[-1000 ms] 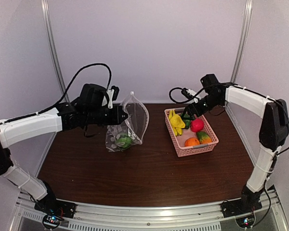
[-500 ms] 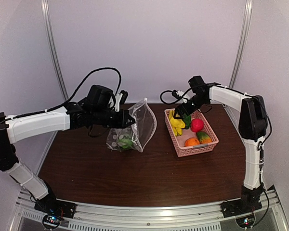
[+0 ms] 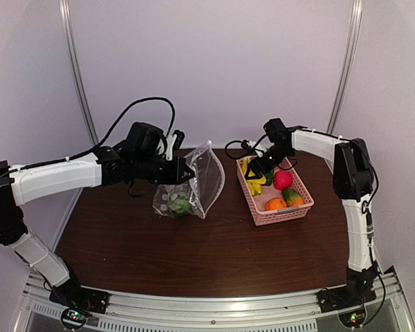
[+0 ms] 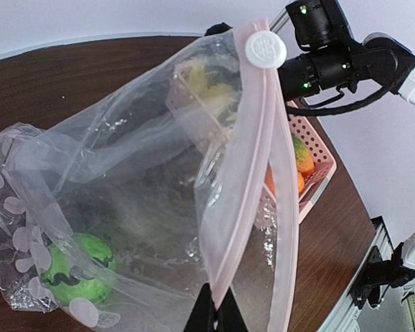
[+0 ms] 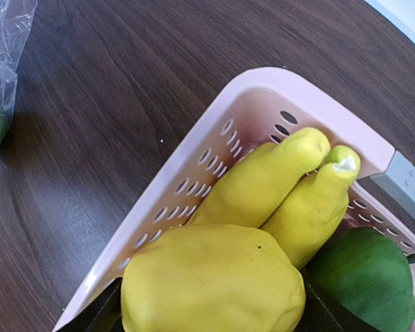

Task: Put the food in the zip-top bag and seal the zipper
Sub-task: Pick up the fake fruit from the bin, then place the fake fruit in the zipper food storage bag.

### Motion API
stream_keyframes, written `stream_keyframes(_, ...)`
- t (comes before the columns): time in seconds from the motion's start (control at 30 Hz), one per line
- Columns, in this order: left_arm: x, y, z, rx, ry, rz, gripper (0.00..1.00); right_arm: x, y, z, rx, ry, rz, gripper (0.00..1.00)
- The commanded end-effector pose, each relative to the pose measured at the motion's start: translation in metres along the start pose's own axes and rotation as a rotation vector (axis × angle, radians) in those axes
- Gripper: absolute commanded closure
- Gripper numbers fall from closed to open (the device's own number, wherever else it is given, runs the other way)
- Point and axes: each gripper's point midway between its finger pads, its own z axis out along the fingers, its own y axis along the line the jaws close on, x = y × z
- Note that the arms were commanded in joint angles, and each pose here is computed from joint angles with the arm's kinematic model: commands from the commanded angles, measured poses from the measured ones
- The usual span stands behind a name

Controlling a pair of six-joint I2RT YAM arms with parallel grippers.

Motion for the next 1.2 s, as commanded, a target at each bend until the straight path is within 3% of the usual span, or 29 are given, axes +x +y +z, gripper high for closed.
stream_keyframes(0.0, -0.014, -0.007, 0.002, 0.019, -0.031, 0.015, 1.00, -0.008, 0.005, -0.011, -0.007, -0.018, -0.003, 0.33)
stream_keyframes(0.3, -0.018, -0.009, 0.013, 0.030, -0.028, 0.019, 1.00, -0.030, 0.026, -0.097, 0.061, -0.158, -0.050, 0.44)
stream_keyframes(0.7, -0.025, -0.015, 0.035, 0.051, -0.015, -0.014, 1.00, -0.059, 0.167, -0.183, -0.329, -0.427, -0.183, 0.51)
stream_keyframes(0.9, -0.032, -0.023, 0.039, 0.094, -0.025, -0.043, 1.00, -0.060, 0.236, -0.188, -0.497, -0.476, -0.281, 0.51)
stream_keyframes(1.17, -0.044, -0.046, 0.022, 0.172, -0.032, -0.039, 1.00, -0.084, 0.256, -0.171, -0.633, -0.531, -0.180, 0.51)
